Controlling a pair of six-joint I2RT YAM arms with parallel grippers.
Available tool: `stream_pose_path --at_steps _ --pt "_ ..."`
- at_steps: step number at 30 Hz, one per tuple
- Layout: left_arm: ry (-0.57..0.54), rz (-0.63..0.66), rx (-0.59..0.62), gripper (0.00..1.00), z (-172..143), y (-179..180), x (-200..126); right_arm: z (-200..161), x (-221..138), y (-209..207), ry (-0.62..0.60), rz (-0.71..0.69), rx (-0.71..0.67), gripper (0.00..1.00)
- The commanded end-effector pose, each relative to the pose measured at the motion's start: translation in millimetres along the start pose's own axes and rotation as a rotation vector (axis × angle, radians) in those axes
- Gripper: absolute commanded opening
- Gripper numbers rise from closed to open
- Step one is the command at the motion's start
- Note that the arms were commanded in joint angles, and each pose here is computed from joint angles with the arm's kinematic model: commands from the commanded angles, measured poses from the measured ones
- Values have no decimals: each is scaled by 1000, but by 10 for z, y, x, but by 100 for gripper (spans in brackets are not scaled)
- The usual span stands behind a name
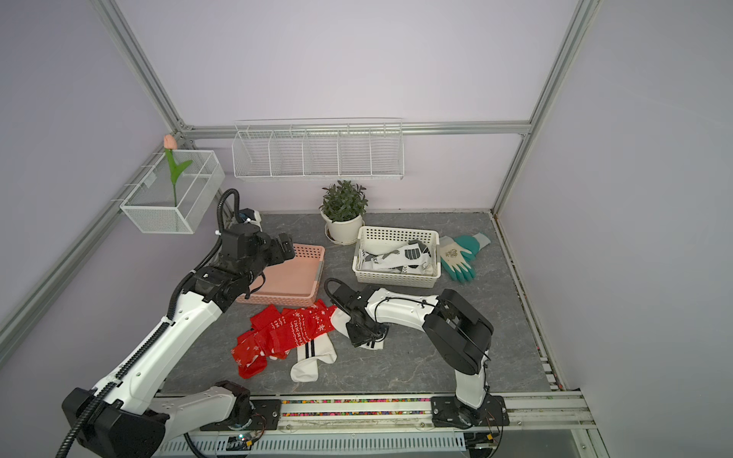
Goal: Sort the socks into the basket by color
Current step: Pick up the sock at the center of the board.
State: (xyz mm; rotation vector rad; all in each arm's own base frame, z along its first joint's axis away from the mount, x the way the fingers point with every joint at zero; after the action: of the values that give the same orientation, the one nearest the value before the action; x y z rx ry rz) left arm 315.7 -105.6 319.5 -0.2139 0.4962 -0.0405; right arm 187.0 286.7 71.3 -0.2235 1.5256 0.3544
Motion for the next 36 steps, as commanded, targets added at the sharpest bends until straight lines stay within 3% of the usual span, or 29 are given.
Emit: stream_pose_path --at_steps 1,9,27,36 --pt "-18 7 -6 99 32 13 -42 -88 164 -103 55 -28 13 42" --pt "-19 3 -9 99 37 9 -48 -88 42 -159 46 -28 -14 28" --pt "-20 1 -10 99 39 8 -52 63 -613 -180 -56 17 -75 25" --pt "-13 1 -9 99 27 3 -38 144 -752 -201 -91 29 -73 24"
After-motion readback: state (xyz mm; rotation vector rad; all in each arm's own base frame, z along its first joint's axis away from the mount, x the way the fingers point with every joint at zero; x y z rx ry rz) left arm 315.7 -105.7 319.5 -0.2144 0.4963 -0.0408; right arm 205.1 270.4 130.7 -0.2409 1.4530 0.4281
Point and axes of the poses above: each gripper's point midway between its finger pads, its own x axis out along the fingers, its own y axis along the line the jaws close on, z = x × y, the point moved 5 cm from there along -x, back along the fingers, and after that the axes turned 1 degree about x, right-handed, at the moved point
